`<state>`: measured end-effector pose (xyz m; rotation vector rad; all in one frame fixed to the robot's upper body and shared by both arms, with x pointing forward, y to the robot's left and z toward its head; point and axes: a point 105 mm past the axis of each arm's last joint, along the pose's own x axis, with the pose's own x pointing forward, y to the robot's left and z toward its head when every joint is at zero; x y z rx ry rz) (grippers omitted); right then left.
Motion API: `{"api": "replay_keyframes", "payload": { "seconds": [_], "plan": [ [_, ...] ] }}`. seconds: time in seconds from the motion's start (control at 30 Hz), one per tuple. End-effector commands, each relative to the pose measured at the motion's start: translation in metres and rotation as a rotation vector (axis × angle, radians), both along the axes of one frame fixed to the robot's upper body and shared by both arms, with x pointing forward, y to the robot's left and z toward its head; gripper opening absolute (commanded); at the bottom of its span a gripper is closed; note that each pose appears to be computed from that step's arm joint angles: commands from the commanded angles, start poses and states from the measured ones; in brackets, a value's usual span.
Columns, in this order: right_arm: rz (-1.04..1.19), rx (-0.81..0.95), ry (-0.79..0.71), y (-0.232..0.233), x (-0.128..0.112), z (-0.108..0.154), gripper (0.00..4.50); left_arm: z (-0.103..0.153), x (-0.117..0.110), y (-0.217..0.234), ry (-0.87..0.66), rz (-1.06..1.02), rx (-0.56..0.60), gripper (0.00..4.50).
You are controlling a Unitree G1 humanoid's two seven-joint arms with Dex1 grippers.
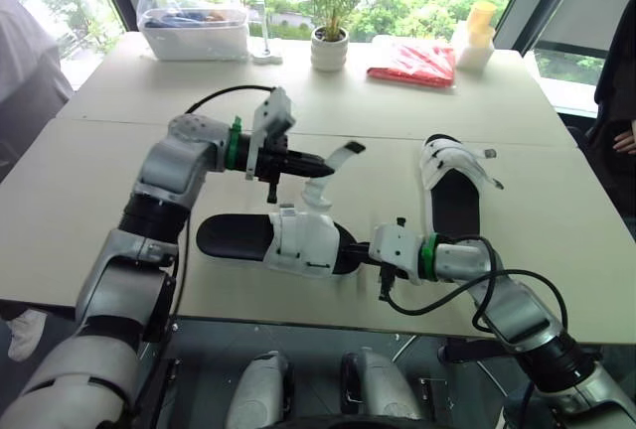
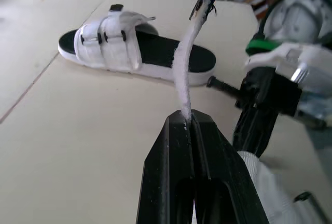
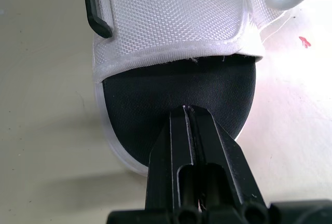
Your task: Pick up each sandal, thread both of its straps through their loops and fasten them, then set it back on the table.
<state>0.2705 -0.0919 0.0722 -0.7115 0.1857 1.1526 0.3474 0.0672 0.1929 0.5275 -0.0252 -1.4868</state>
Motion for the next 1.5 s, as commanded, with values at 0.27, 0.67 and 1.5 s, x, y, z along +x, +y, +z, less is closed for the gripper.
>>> {"api": "replay_keyframes", "payload": {
  "seconds": [0.27, 0.67, 1.5],
  "plan": [
    [-0.041, -0.164, 0.233, -0.024, -0.023, -0.065, 0.0, 0.019, -0.032, -0.01, -1.091, -0.367, -0.01, 0.04],
    [-0.038, -0.167, 0.233, -0.024, -0.025, -0.067, 0.0, -0.016, -0.053, 0.006, -1.333, -0.604, 0.154, 0.04],
    [0.005, -0.167, 0.229, -0.016, -0.022, -0.07, 0.0, 0.016, -0.023, 0.046, -1.226, -0.004, -0.114, 4.44]
  ]
}}
